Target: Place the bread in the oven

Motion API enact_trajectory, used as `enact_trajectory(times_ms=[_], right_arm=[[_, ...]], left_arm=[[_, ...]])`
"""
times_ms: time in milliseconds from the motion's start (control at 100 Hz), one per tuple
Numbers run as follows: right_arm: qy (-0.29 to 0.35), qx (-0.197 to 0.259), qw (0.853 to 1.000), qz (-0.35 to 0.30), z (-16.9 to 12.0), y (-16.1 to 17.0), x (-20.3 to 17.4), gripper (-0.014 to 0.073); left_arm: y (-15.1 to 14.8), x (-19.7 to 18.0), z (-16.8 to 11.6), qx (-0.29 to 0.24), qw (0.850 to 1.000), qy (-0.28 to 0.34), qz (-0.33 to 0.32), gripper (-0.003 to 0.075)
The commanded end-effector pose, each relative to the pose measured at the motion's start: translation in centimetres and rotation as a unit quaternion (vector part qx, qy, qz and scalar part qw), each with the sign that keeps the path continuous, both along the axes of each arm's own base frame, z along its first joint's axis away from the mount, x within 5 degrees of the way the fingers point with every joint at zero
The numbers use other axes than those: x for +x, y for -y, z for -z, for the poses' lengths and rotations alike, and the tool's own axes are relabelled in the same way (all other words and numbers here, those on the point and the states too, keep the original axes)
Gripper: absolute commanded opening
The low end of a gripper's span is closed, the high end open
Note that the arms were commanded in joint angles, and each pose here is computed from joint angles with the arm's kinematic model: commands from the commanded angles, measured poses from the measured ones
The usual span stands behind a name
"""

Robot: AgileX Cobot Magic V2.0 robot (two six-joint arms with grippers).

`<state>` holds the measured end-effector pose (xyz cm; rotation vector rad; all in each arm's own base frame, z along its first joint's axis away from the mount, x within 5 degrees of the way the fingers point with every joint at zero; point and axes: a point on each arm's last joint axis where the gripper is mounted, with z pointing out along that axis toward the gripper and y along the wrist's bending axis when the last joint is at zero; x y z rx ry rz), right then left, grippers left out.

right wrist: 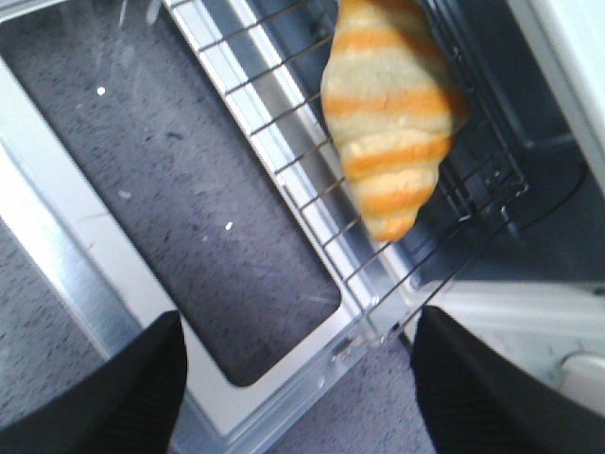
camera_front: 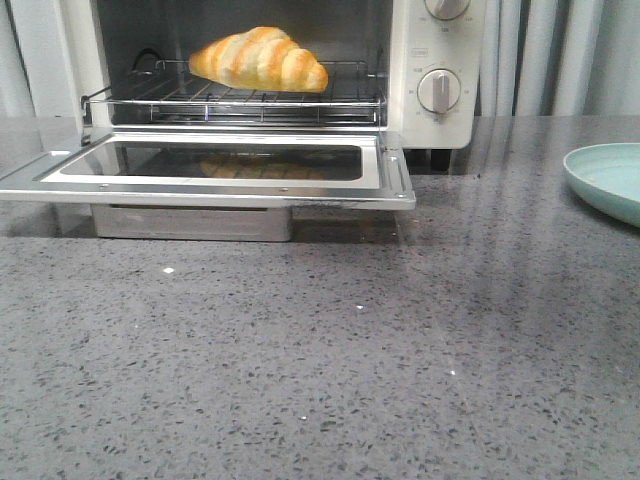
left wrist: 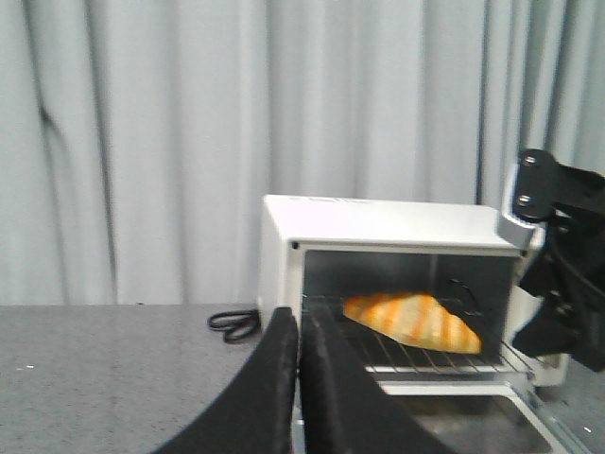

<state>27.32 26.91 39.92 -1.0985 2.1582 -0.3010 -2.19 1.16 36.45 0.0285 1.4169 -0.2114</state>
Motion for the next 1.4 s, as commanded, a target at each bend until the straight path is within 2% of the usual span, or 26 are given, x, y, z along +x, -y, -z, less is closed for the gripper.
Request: enact_trajectory(times_ms=[0, 60, 170, 470, 520, 610, 650, 680, 690, 740, 910, 1170, 1280, 1390], right_arm=[[0.022, 0.021, 0.999, 0.017, -3.2, 2.0, -1.4, 0.0454], [0.010, 0.010, 1.000, 0.025, -3.0, 2.3, -1.6, 0.0454], [0.010, 0.022, 0.999, 0.026, -3.4, 2.4, -2.0, 0.0454], [0.001, 0.061, 0.998, 0.024, -4.7, 3.2, -3.2, 0.0432], [0.001, 0.060, 0.998, 0.024, -4.7, 3.4, -3.4, 0.0375], [-0.003, 0.058, 0.998, 0.024, -4.6, 3.9, -3.8, 0.0195], [-0.005, 0.057, 0.998, 0.024, -4.5, 4.2, -4.1, 0.0087], [-0.007, 0.056, 0.998, 0.024, -4.4, 4.3, -4.2, 0.0042], [-0.008, 0.055, 0.998, 0.024, -4.4, 4.5, -4.4, 0.0000], [-0.010, 0.053, 0.998, 0.024, -4.3, 4.8, -4.6, -0.0078], [-0.021, 0.042, 0.998, 0.029, -3.5, 6.4, -5.9, -0.0071], [-0.046, 0.044, 0.996, 0.064, -1.4, 9.6, -8.5, -0.0067], [-0.027, 0.092, 0.993, 0.070, -1.4, 11.2, -9.8, -0.0068], [0.004, 0.148, 0.987, 0.062, -2.0, 13.2, -11.6, -0.0067]], left_arm=[[0.1, -0.6, -0.5, -0.007, 0.999, 0.039, -0.028, -0.0021], [0.2, -0.5, 0.2, -0.006, 0.998, 0.037, -0.045, -0.0021], [0.5, 0.8, 1.7, -0.007, 0.998, 0.012, -0.054, -0.0021], [1.3, 4.1, 6.7, -0.037, 0.998, -0.041, -0.023, -0.0021], [1.3, 4.3, 7.2, -0.038, 0.998, -0.054, -0.022, -0.0021], [1.4, 4.6, 8.0, -0.037, 0.997, -0.071, -0.022, -0.0021], [1.4, 4.6, 8.2, -0.041, 0.996, -0.078, -0.020, -0.0021], [1.4, 4.6, 8.2, -0.044, 0.996, -0.078, -0.018, -0.0021], [1.5, 4.6, 8.2, -0.049, 0.996, -0.080, -0.015, -0.0021], [1.5, 4.6, 8.2, -0.055, 0.995, -0.080, -0.012, -0.0021], [1.6, 4.7, 8.2, -0.064, 0.995, -0.077, -0.007, -0.0021], [1.5, 6.1, 10.0, -0.048, 0.999, -0.013, -0.017, -0.0021], [1.6, 6.7, 11.5, -0.021, 0.999, 0.024, -0.021, -0.0021], [1.7, 7.1, 13.0, -0.022, 0.999, 0.046, -0.019, -0.0021]])
